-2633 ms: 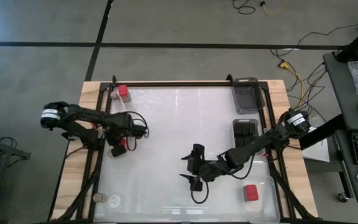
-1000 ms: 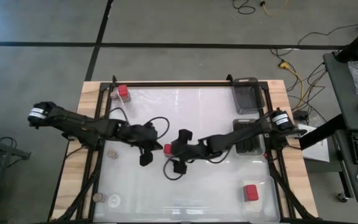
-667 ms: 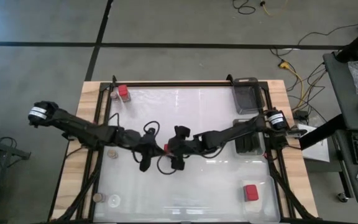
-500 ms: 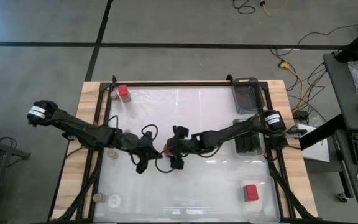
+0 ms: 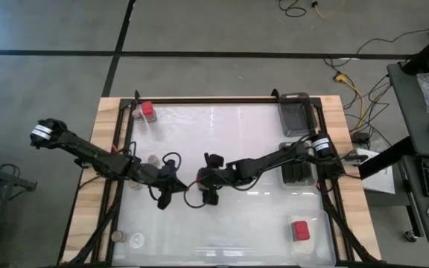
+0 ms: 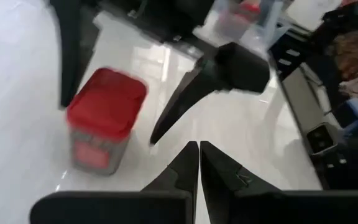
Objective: Sort spices by type
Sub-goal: Put the red seasoning can into the transparent bin
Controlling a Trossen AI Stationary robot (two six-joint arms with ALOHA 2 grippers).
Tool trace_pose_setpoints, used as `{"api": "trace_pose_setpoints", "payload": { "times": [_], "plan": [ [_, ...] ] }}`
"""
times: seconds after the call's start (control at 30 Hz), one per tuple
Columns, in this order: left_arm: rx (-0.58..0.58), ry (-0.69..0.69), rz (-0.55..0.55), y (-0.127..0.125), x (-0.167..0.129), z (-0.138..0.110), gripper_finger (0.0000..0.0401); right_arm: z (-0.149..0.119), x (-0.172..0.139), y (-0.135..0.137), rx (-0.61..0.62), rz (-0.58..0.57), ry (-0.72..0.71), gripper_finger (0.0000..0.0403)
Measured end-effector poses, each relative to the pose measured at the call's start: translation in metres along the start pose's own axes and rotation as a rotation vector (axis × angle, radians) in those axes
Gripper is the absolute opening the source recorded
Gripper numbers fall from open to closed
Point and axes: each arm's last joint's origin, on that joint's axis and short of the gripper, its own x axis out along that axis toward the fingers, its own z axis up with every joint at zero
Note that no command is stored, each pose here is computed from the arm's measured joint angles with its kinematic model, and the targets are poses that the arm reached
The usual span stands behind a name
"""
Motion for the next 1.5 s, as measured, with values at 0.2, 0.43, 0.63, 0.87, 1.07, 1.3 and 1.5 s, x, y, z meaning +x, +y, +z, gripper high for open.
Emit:
{"api": "trace_pose_setpoints", "payload": {
  "times": [0.2,0.43,0.63,0.87,1.07,1.3,1.5],
  "plan": [
    [-0.019,0.015,0.033,0.004,0.001,-0.007,0.0,0.001,0.001,-0.003,0.019,0.025,0.007,0.0309],
    [-0.019,0.024,0.059,0.005,0.004,-0.01,0.0,0.001,0.001,-0.003,0.039,0.034,0.006,0.0254],
    [-0.024,0.036,0.063,0.006,0.002,-0.01,0.0,0.002,-0.001,-0.004,0.036,0.033,0.008,0.0217],
    [-0.006,0.102,0.126,0.0,-0.011,0.005,0.0,0.008,-0.042,0.019,0.011,0.08,0.008,0.0224],
    [0.072,0.002,0.204,-0.006,-0.012,0.021,0.0,0.0,-0.101,0.066,0.065,0.173,0.04,0.0217],
    [0.143,-0.093,0.345,-0.004,-0.005,0.025,0.0,-0.029,-0.172,0.124,0.277,0.268,0.102,0.0221],
    [0.174,-0.189,0.414,-0.005,0.001,0.031,0.0,-0.071,-0.222,0.14,0.473,0.144,0.283,0.022]
  ]
}}
